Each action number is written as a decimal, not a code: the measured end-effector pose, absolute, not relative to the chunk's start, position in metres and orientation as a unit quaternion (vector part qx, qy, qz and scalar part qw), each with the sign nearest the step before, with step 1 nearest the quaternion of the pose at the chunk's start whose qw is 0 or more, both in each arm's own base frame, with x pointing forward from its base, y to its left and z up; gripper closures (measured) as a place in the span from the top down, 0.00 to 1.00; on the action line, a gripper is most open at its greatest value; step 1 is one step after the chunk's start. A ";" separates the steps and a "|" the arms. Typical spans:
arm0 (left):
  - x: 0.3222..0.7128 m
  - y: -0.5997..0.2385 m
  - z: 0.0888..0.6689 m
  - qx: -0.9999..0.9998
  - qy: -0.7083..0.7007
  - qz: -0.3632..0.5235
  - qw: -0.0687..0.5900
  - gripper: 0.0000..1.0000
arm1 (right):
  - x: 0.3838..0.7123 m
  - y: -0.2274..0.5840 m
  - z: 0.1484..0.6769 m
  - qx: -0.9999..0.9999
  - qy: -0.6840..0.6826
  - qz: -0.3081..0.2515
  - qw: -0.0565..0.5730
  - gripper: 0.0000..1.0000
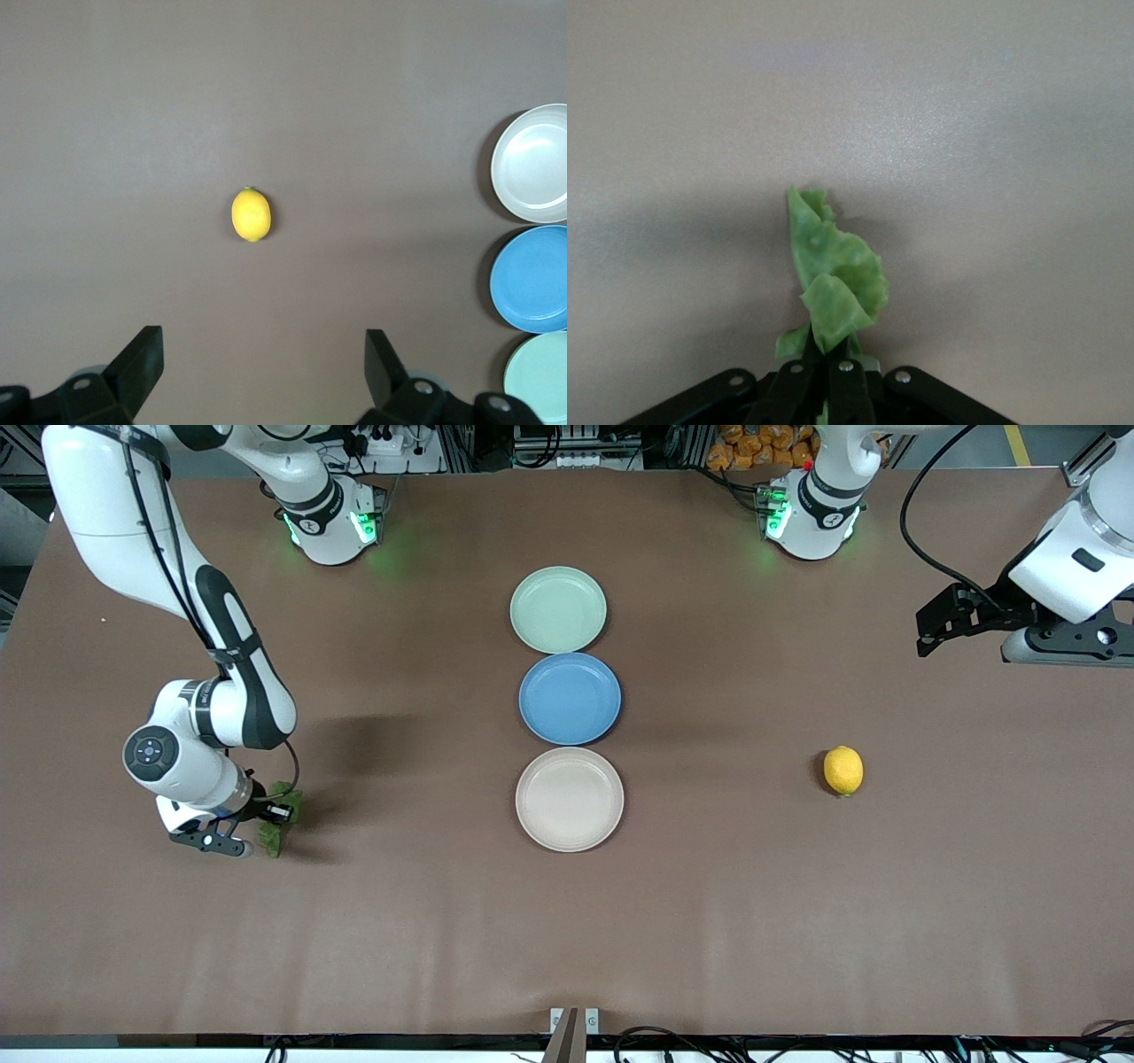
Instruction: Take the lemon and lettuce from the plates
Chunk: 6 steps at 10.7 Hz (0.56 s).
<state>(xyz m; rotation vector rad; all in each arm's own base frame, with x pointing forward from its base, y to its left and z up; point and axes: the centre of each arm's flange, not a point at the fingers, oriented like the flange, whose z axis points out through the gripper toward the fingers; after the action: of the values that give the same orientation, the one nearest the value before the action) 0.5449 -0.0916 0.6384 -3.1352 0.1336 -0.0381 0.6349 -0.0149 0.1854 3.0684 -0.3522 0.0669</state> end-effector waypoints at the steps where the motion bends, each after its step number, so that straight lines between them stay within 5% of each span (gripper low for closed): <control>1: 0.544 -0.091 0.638 -0.999 0.042 -0.009 0.002 1.00 | 0.635 -0.015 0.181 0.993 -0.114 0.023 0.026 0.04; 4: 0.544 -0.091 0.637 -0.999 0.042 -0.006 0.002 1.00 | 0.635 -0.015 0.180 0.993 -0.114 0.025 0.026 0.11; 6: 0.544 -0.090 0.637 -0.999 0.041 -0.006 0.002 1.00 | 0.637 -0.015 0.188 0.993 -0.115 0.019 0.026 0.38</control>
<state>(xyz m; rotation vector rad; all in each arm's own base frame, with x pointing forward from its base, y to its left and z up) 0.5439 -0.0902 0.6374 -3.1342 0.1299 -0.0187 0.6365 -0.0151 0.1880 3.0679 -0.3551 0.0584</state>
